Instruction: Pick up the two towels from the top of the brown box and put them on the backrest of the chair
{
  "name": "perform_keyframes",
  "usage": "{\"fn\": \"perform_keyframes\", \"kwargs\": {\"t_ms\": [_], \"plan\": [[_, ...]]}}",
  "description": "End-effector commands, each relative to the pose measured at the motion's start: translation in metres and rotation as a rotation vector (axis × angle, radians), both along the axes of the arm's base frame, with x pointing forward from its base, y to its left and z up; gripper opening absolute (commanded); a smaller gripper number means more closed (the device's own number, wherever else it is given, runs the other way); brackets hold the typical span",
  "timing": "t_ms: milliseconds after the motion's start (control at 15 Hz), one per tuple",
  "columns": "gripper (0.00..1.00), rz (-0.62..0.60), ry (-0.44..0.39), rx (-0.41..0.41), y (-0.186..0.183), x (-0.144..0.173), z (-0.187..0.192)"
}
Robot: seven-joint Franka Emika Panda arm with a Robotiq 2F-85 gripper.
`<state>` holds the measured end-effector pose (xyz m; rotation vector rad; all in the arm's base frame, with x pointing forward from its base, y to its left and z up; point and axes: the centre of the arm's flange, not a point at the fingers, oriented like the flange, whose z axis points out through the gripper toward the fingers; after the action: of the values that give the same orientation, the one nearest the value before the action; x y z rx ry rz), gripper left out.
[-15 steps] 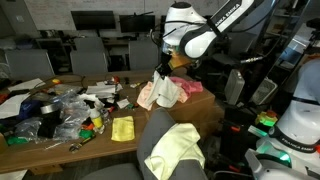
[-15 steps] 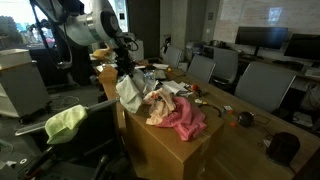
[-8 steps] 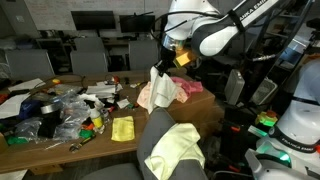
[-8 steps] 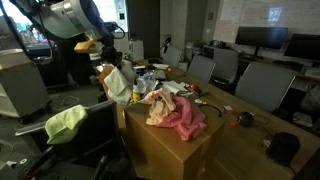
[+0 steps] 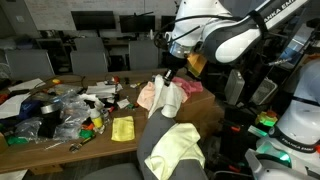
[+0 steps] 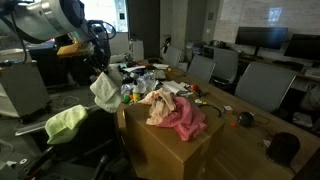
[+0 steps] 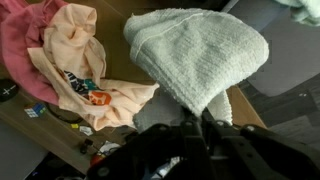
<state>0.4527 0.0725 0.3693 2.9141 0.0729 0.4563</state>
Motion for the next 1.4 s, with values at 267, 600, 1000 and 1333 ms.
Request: {"fn": "perform_keyframes", "kwargs": {"t_ms": [267, 600, 1000, 1333], "plan": [[0.03, 0.242, 0.097, -0.095, 0.020, -0.033, 0.007], [0.03, 0.389, 0.155, -0.197, 0.059, -0.045, -0.004], [0.03, 0.569, 0.158, -0.349, 0.111, -0.068, -0.011], [0.03, 0.642, 0.212, -0.402, 0.133, -0.071, -0.025]]}}
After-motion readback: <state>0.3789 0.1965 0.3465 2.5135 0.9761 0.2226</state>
